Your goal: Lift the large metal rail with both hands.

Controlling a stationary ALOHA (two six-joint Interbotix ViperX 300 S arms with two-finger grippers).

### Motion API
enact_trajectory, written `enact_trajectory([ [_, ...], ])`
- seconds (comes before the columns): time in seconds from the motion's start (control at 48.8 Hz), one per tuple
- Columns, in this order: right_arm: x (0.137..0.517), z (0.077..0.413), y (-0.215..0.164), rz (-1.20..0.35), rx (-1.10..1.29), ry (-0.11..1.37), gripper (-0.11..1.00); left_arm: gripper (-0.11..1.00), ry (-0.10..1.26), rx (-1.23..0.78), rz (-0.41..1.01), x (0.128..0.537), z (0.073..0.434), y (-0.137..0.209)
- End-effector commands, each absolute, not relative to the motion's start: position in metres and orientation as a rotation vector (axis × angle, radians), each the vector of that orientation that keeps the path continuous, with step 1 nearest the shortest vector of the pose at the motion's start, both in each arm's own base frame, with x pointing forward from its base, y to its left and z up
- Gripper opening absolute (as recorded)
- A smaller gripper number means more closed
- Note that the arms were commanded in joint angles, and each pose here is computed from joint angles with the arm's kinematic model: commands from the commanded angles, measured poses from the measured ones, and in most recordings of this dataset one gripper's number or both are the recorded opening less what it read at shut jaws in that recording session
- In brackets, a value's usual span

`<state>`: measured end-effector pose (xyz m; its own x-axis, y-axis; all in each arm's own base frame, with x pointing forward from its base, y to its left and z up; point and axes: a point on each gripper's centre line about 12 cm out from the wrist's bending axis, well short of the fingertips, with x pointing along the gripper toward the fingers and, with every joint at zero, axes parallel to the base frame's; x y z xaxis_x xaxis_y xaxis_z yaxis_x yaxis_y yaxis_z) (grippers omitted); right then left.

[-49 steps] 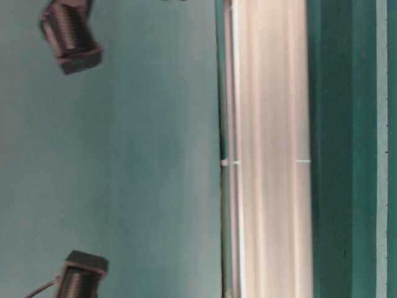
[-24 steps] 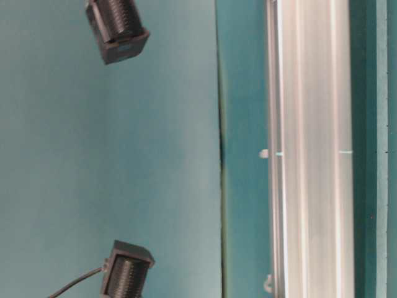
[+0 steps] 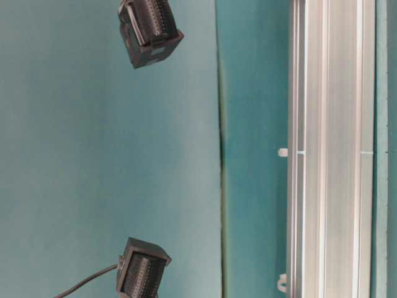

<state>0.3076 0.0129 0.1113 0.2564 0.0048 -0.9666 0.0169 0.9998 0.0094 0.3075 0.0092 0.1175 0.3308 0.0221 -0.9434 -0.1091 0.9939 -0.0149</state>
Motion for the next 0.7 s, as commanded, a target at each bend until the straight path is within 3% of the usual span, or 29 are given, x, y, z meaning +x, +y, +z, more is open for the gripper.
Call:
enact_trajectory([
  [0.0, 0.3157, 0.1155, 0.0178, 0.011, 0.007, 1.264, 0.38, 0.37, 1.181, -0.146, 0.128, 0.3138, 0.1244, 0.0110],
  [0.677, 0.3179, 0.1085, 0.0104, -0.006, 0.015, 1.255, 0.38, 0.37, 1.178, -0.149, 0.116, 0.3121, 0.1214, 0.0018],
])
